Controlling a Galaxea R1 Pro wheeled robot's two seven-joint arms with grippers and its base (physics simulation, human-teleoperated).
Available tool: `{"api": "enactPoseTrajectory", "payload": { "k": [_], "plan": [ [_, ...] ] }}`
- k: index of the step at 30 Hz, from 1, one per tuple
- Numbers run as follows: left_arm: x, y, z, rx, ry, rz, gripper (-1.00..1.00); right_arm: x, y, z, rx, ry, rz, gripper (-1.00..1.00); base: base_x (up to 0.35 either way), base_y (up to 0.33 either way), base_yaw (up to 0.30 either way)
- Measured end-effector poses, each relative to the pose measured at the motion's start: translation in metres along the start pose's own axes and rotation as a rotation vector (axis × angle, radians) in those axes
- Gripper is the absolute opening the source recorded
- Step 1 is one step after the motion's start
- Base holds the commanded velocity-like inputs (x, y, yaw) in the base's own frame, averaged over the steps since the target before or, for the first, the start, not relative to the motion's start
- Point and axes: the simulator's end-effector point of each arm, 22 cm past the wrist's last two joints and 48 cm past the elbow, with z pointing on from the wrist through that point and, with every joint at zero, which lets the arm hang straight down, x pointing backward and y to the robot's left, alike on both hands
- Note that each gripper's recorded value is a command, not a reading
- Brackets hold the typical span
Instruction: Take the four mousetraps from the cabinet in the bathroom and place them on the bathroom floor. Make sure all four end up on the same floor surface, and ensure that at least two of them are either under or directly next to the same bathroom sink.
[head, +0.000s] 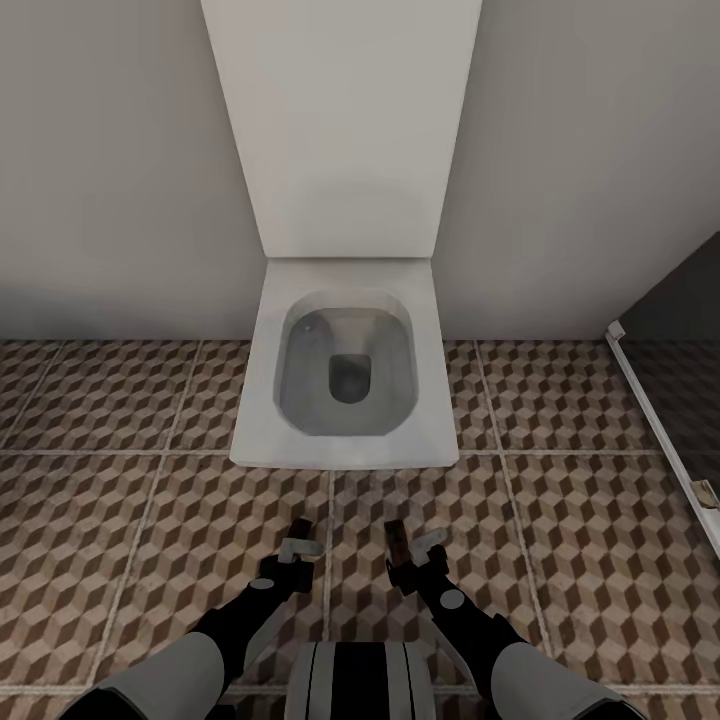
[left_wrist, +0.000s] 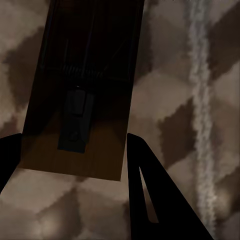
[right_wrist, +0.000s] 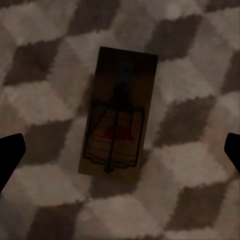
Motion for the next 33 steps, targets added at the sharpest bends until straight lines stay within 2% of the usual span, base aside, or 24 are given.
{"api": "enactPoseTrajectory", "payload": {
  "k": [28,29,33],
  "plan": [
    [0.0009,-0.0001,0.0,0.001,0.001,0.0,-1.0,-0.0003,0.0004,0.0,-0.001,-0.001,0.0,1.0,0.0,0.0,0.0],
    [0.0009,0.0,0.0,0.0,0.001,0.0,1.0,-0.0002,0.0004,0.0,0.0,-0.001,0.0,1.0,0.0,0.0,0.0],
    [0.0007,0.0007,0.0,-0.003,0.001,0.004,1.0,-0.0002,0.0005,0.0,-0.001,0.0,0.0,1.0,0.0,0.0,0.0]
  ]
}}
